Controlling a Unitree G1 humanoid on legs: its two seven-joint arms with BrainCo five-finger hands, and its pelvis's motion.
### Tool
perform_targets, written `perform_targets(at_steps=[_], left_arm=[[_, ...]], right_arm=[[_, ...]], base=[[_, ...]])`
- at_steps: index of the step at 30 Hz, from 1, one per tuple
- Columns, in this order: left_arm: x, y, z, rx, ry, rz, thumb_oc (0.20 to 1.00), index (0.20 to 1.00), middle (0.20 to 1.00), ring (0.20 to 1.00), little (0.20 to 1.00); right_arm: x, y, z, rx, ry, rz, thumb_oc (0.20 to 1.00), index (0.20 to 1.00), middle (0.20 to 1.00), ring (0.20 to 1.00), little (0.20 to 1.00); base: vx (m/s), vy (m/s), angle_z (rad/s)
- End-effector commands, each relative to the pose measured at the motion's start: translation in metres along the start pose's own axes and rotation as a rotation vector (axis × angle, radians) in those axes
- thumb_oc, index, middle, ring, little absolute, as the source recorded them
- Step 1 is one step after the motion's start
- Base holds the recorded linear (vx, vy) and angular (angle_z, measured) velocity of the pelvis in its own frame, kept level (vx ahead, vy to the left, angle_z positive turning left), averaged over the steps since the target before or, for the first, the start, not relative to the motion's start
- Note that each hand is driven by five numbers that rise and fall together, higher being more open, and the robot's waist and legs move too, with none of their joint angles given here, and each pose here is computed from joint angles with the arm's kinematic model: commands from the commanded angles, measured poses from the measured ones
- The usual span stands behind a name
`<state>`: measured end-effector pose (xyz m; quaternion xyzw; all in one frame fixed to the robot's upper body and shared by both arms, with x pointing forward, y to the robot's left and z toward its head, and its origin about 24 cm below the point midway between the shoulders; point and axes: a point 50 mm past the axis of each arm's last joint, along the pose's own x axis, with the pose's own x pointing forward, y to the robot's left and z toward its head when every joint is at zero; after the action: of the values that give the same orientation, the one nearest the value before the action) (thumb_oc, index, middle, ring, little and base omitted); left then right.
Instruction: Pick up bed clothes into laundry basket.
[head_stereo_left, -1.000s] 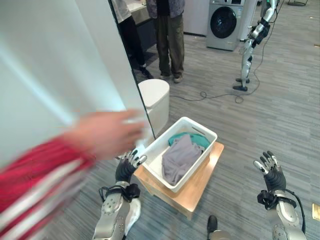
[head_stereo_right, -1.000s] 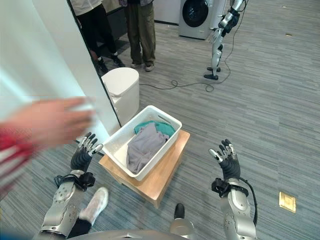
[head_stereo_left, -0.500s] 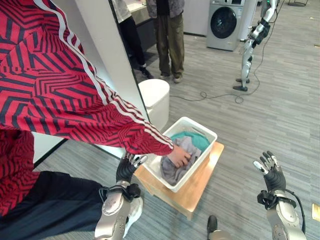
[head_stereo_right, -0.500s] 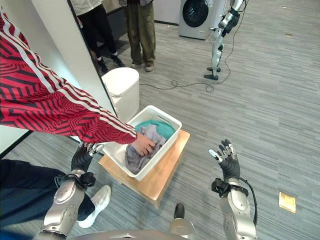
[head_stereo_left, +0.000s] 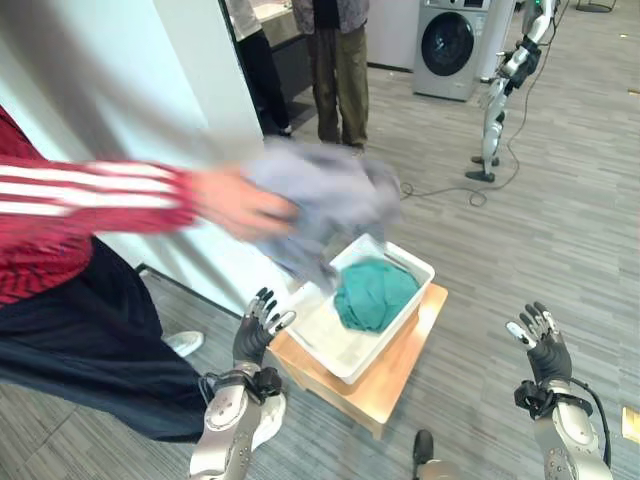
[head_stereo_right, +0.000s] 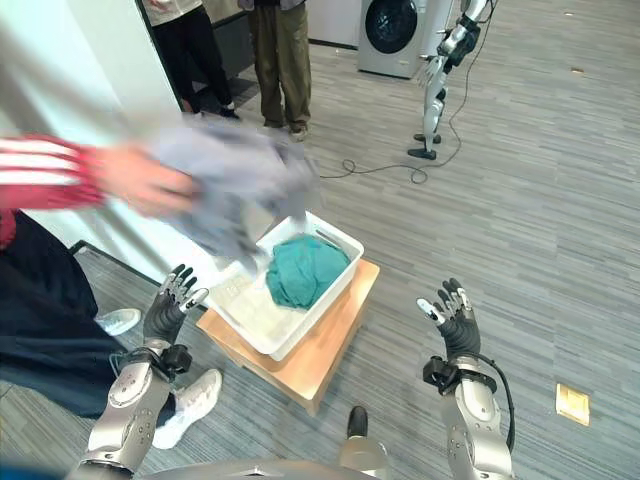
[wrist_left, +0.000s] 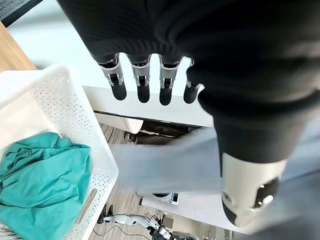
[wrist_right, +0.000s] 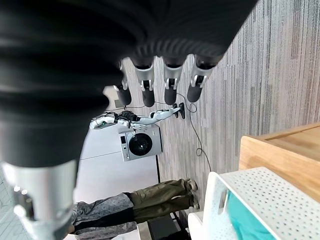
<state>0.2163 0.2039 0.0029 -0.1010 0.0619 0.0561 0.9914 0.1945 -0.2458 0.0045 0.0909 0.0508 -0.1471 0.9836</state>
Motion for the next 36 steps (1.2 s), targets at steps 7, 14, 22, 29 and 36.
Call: perform_targets(at_steps=[7, 14, 22, 29, 36], left_arm=[[0.011, 0.0, 0.035, 0.058, -0.182, -0.034, 1.0, 1.0, 1.0, 1.0, 1.0], [0.014, 0.005, 0.047, 0.064, -0.229, -0.008, 1.0, 1.0, 1.0, 1.0, 1.0], [0.023, 0.012, 0.055, 0.051, -0.274, 0.023, 1.0, 1.0, 1.0, 1.0, 1.0], [0.0, 0.028, 0.023, 0.003, -0.142, 0.081, 1.0, 1.0, 1.0, 1.0, 1.0], [0.007, 0.021, 0.041, 0.069, -0.199, 0.004, 1.0, 1.0, 1.0, 1.0, 1.0]], right_arm=[[0.01, 0.013, 0.026, -0.027, -0.133, 0.07, 1.0, 1.0, 1.0, 1.0, 1.0], [0.015, 0.021, 0.031, -0.016, -0.156, 0.098, 1.0, 1.0, 1.0, 1.0, 1.0], [0.019, 0.018, 0.074, -0.081, -0.352, 0.151, 1.0, 1.0, 1.0, 1.0, 1.0], [0.014, 0.003, 0.09, -0.122, -0.393, 0.16, 1.0, 1.0, 1.0, 1.0, 1.0], [-0.003, -0.003, 0.071, -0.014, -0.323, 0.138, 1.0, 1.0, 1.0, 1.0, 1.0]], base=[[0.0, 0.0, 0.0], [-0.06, -0.013, 0.02], [-0.14, -0.259, 1.33], [-0.39, -0.413, 1.5], [-0.32, -0.056, 1.81]])
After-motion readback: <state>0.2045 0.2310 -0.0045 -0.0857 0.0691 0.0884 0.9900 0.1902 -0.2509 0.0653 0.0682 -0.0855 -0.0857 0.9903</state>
